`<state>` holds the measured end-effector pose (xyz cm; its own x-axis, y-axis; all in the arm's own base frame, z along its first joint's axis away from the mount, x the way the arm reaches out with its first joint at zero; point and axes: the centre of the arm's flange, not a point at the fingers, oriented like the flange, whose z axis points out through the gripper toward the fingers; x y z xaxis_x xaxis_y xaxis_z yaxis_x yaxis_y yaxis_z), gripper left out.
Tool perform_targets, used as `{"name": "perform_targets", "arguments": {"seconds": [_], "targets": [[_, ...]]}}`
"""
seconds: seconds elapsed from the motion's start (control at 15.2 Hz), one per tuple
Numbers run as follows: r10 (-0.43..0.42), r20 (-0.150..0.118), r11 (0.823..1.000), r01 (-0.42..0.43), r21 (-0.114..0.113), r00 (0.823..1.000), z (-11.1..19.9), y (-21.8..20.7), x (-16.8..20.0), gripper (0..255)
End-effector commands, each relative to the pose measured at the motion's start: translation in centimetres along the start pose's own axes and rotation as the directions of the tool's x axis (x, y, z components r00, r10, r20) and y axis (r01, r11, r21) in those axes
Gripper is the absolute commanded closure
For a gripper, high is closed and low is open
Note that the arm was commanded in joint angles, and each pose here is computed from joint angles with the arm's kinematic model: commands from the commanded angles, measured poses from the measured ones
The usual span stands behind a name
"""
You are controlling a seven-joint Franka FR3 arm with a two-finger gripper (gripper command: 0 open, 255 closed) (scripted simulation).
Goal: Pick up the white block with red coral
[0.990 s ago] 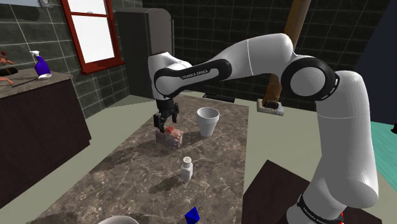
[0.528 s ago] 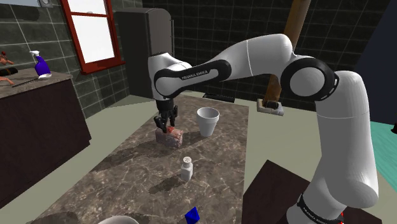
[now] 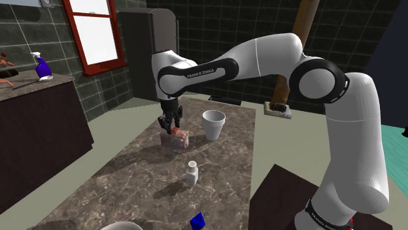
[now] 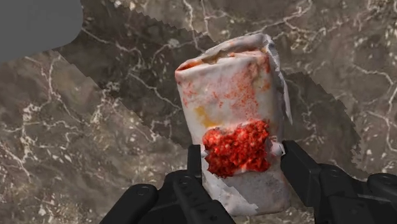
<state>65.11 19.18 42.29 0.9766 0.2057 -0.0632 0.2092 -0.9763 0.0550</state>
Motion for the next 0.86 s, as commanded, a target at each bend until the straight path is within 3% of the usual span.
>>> {"name": "perform_targets", "arguments": {"seconds": [0.0, 0.79], "targets": [[0.0, 0.0, 1.0, 0.0, 0.0, 1.0, -1.0, 0.0, -0.1, 255], [0.0, 0.0, 1.0, 0.0, 0.0, 1.0, -6.4, 0.3, -0.4, 255]]}}
